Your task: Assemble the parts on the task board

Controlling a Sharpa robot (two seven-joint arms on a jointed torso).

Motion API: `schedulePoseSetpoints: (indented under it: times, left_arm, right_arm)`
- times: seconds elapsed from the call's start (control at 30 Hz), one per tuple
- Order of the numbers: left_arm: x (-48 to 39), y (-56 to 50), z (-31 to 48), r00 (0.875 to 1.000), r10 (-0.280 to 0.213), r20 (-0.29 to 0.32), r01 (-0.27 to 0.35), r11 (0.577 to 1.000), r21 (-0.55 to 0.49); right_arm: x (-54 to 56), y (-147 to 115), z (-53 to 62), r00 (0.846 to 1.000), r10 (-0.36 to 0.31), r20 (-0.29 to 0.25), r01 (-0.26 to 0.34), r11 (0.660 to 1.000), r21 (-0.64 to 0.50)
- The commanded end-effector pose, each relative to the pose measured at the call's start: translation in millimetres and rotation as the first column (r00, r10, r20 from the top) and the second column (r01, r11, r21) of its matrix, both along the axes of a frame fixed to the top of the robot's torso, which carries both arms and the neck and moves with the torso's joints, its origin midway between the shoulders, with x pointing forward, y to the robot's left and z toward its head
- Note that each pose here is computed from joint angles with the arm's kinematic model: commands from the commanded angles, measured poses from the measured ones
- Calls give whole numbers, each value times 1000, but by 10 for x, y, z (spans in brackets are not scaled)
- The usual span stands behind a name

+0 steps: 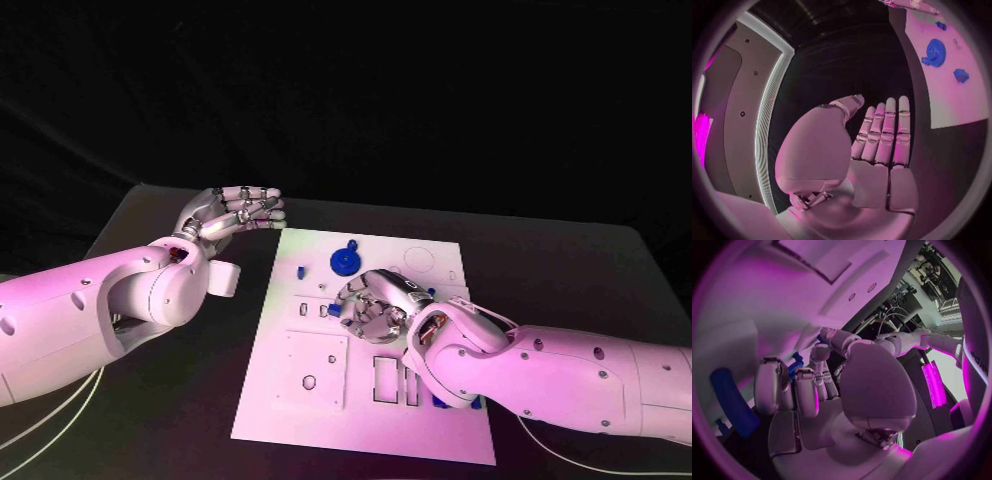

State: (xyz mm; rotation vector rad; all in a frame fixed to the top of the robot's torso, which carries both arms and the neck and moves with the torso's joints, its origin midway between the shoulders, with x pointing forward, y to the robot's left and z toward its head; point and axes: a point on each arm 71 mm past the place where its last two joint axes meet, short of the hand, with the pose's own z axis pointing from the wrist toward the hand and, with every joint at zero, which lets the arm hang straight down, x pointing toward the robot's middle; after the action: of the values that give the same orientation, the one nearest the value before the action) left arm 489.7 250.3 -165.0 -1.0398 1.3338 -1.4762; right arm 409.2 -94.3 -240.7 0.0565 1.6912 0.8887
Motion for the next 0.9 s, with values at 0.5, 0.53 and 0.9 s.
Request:
schedulePoseSetpoints:
  times: [0.5,0.53,0.9]
  left_arm:
    - [-5,-16,-1,1000,-15,6,15,1000,-4]
    - [-5,-15,-1,1000,-15,6,15,1000,-3]
    - [-2,-10,-8,1000,-14,5,14,1000,-3]
  right_arm:
    - [-41,-17,5,1000,-3,2,3,1000,-3]
    - [-42,-19,5,1000,-3,2,3,1000,-4]
    - [-39,-44,2,1000,-9,4,9,1000,-10]
